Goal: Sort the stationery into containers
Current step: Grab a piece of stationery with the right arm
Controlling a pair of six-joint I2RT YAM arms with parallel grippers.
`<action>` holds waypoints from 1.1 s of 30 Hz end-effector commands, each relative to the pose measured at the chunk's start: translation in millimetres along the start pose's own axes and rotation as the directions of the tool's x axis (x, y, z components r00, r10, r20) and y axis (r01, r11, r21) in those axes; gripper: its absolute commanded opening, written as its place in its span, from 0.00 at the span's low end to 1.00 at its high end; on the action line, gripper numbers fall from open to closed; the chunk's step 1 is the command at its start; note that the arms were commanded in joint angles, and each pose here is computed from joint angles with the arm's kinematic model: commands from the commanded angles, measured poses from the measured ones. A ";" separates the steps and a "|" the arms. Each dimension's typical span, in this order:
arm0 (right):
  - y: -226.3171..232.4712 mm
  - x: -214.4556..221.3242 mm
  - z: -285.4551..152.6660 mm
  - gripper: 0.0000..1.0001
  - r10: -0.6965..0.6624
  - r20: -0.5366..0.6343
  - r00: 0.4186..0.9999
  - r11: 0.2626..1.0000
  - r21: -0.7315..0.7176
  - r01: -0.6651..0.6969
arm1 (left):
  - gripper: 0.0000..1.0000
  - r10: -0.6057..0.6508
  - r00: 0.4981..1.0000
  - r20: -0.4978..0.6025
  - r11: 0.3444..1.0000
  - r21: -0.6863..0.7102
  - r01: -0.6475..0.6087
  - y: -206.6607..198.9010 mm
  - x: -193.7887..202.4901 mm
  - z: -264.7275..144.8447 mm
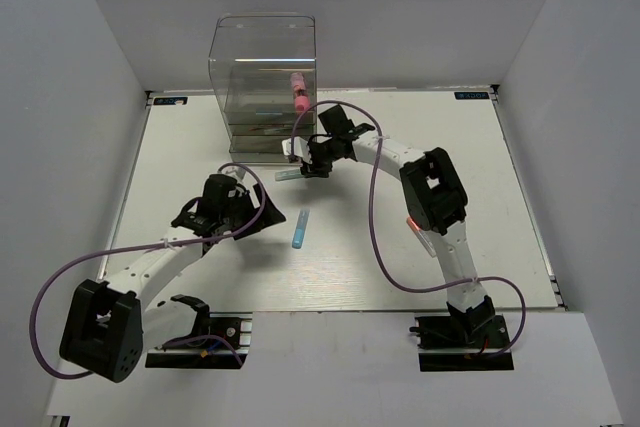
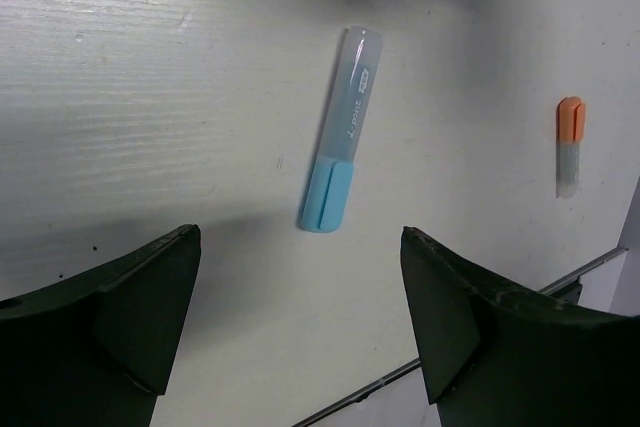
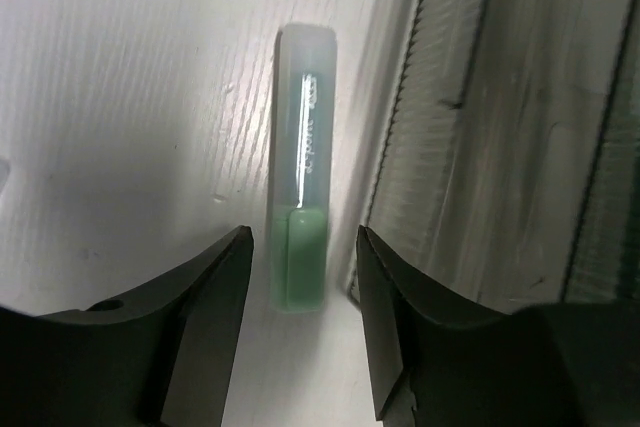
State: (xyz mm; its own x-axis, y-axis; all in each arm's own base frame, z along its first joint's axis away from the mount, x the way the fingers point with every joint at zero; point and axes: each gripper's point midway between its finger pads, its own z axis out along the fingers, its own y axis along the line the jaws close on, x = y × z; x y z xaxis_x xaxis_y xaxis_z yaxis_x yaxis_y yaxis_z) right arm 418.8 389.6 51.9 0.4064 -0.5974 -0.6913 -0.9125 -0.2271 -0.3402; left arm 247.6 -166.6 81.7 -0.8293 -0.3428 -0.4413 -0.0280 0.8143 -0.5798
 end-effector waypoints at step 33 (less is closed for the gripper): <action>-28.4 -77.2 -67.5 0.00 -0.028 0.102 0.994 0.991 0.130 0.014 | 0.92 0.021 1.000 0.001 0.998 0.054 -0.021 -15.1 -7.9 4.0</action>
State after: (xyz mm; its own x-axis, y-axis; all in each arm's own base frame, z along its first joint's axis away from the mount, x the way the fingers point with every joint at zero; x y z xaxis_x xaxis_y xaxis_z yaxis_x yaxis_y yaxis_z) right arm 389.7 378.5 110.5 0.4188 -0.5522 -0.7209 -0.9078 -0.2331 -0.3488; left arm 245.6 -168.3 71.2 -0.8447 -0.3447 -0.4095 -0.0492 0.8119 -0.5818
